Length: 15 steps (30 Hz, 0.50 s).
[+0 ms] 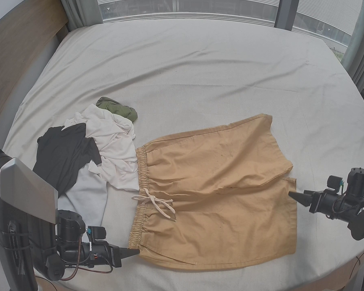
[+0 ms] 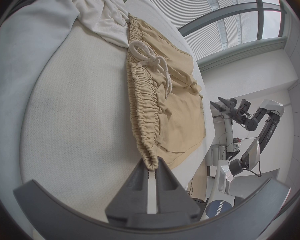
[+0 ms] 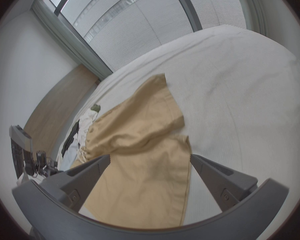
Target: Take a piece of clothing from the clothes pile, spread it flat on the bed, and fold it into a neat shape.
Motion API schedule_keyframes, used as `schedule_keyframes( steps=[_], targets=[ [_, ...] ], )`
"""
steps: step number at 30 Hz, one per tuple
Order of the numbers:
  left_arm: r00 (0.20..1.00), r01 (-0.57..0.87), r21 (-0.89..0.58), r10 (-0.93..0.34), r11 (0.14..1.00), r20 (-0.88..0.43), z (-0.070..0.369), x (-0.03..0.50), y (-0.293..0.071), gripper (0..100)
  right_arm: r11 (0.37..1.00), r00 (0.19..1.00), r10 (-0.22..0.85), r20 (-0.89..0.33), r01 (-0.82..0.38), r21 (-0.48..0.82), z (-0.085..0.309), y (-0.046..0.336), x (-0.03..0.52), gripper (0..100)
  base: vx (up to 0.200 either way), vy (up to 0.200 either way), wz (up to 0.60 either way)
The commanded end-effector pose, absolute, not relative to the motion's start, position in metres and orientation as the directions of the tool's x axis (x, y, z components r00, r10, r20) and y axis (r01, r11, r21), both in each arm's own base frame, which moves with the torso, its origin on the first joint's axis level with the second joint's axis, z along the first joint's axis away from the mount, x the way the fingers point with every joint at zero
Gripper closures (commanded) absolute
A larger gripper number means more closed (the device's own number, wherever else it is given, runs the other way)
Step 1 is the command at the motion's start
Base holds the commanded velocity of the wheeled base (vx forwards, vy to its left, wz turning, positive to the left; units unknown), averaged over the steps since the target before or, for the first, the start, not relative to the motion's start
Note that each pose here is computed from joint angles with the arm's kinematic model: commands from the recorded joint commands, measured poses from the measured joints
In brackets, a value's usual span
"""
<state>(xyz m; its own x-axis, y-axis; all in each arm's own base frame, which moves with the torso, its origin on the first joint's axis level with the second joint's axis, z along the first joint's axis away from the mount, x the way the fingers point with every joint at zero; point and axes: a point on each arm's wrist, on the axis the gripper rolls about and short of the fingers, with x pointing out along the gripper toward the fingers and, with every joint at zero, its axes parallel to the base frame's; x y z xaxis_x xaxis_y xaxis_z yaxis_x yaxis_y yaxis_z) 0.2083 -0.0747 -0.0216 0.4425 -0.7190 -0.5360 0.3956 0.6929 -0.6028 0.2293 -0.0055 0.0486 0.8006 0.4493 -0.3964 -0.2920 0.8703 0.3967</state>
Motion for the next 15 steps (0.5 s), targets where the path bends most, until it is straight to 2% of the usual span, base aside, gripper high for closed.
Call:
schedule_keyframes(
  steps=[1, 7, 13, 15],
  targets=[
    [0.449, 0.408, -0.600, -0.723, 0.689, -0.525, -0.017, 0.208, -0.075, 100, 0.867, 0.765, 0.463, -0.448, -0.286, 0.407, 0.042, -0.001, 0.214, 0, 0.000, 0.000, 0.00],
    [0.434, 0.419, -0.600, -0.731, 0.681, -0.527, -0.017, 0.205, -0.079, 100, 0.874, 0.711, 0.463, -0.530, -0.265, 0.408, 0.029, -0.001, 0.194, 0, 0.000, 0.000, 0.00],
    [0.430, 0.423, -0.600, -0.733, 0.679, -0.527, -0.017, 0.205, -0.080, 100, 0.876, 0.595, 0.467, -0.654, -0.212, 0.433, 0.016, 0.000, 0.180, 0, 0.000, 0.000, 0.00],
    [0.430, 0.423, -0.600, -0.733, 0.679, -0.527, -0.017, 0.205, -0.080, 100, 0.877, 0.584, 0.466, -0.664, -0.207, 0.433, 0.014, 0.000, 0.178, 0, 0.000, 0.000, 0.00]
  ],
)
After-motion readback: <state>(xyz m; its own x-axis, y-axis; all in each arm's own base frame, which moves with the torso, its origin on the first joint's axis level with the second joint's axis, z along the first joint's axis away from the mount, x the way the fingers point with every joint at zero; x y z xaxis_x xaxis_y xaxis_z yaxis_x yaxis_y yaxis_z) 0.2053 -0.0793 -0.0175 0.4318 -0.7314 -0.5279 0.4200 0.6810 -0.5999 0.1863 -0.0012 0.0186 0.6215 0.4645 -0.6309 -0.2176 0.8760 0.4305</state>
